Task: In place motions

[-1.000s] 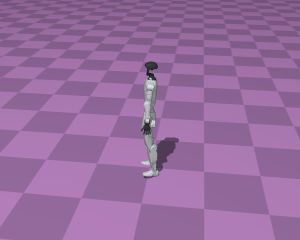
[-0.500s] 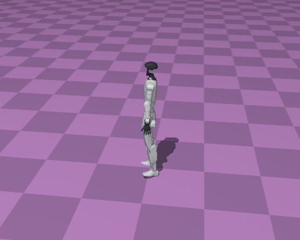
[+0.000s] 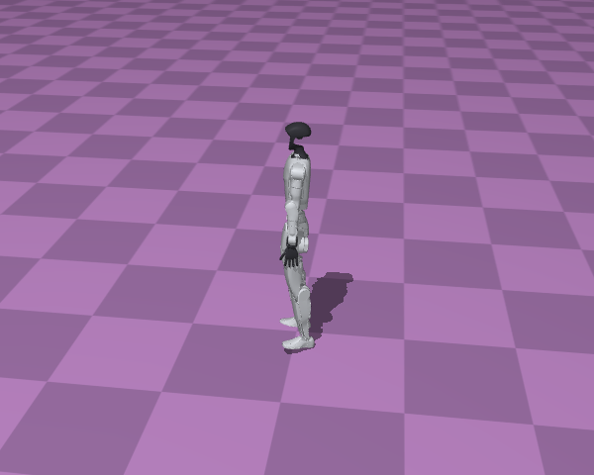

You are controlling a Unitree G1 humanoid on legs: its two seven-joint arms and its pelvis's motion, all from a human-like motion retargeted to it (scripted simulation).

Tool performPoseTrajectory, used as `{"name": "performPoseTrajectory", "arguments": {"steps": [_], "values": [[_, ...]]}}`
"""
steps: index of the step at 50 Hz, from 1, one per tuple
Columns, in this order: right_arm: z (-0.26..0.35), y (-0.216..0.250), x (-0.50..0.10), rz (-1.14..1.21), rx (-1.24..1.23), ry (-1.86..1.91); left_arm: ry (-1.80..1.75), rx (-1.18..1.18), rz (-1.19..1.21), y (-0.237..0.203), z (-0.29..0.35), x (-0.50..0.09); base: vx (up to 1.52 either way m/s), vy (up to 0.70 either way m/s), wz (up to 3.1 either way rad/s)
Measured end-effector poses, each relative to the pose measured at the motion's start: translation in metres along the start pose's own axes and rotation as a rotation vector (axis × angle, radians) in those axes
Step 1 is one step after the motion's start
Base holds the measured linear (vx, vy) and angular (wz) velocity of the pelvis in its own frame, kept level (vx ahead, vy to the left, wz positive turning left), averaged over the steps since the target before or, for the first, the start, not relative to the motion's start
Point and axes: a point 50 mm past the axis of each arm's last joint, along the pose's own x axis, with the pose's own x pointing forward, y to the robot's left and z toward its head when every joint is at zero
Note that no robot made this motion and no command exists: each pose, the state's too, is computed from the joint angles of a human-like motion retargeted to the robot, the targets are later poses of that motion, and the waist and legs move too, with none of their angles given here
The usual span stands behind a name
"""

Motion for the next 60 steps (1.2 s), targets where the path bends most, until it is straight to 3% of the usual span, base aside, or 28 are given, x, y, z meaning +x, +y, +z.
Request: {"name": "performPoseTrajectory", "arguments": {"steps": [10,25,32,39,45,52,60], "values": [[-0.009,-0.01,-0.003,-0.044,0.019,0.015,-0.011,-0.026,0.041,0.015,0.004,0.0,0.02,0.1,0.13],[0.037,-0.055,-0.024,-0.216,-0.07,-0.214,-0.004,-0.057,0.101,0.045,0.005,-0.003,-0.07,0.03,-0.18],[0.032,-0.058,-0.025,-0.263,-0.065,-0.231,-0.042,-0.026,0.15,0.066,0.025,-0.007,-0.07,-0.11,0.19],[0.048,-0.075,-0.036,-0.309,-0.033,-0.303,-0.248,-0.327,0.151,0.068,0.093,-0.016,-0.1,-0.26,-0.25],[0.105,-0.128,-0.088,-0.473,-0.098,-0.443,-0.503,-0.186,0.199,0.086,0.176,-0.049,-0.43,-0.25,0.17],[0.176,-0.183,-0.191,-0.72,-0.158,-0.736,-0.884,-0.046,0.239,0.087,0.295,-0.134,-0.42,-0.19,-0.11],[0.228,-0.201,-0.317,-0.963,-0.333,-0.987,-1.212,0.067,0.344,0.097,0.368,-0.242,-0.21,0.02,-0.41]]}}
